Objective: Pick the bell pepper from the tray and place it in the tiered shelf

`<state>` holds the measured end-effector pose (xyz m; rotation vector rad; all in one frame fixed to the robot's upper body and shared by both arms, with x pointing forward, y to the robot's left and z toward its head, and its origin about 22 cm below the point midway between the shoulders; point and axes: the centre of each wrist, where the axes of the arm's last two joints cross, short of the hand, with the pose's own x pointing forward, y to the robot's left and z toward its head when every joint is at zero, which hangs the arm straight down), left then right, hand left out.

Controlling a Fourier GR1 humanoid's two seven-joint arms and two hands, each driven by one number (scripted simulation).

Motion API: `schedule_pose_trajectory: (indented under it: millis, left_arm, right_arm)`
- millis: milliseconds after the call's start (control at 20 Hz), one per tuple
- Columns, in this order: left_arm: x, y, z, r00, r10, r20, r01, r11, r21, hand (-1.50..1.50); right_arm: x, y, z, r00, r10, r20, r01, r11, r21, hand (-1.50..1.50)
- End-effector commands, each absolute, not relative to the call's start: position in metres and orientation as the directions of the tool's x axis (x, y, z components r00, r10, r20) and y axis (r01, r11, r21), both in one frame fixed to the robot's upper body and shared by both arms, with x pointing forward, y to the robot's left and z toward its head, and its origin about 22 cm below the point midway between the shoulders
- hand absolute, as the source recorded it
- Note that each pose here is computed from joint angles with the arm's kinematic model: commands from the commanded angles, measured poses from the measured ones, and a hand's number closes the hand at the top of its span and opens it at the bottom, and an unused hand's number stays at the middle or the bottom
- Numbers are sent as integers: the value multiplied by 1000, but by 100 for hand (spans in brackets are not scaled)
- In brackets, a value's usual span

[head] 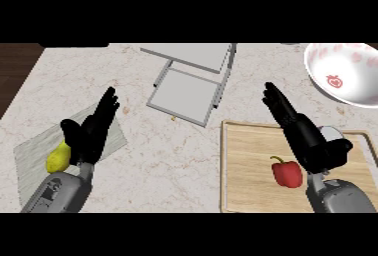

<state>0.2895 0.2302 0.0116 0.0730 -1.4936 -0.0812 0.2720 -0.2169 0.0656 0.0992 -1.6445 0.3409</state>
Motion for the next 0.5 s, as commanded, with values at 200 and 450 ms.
schedule_pose_trajectory:
  millis: [200, 450]
  left_arm:
    - [257, 283, -23, 353, -57, 934, -151, 982, 116, 0]
    - [245, 294, -35, 444, -4, 896, -136, 988, 72, 0]
  right_arm:
    - [249, -320, 130, -404, 432, 806, 151, 901, -407, 150]
    - [206, -407, 88, 36, 556, 831, 391, 757, -523, 150]
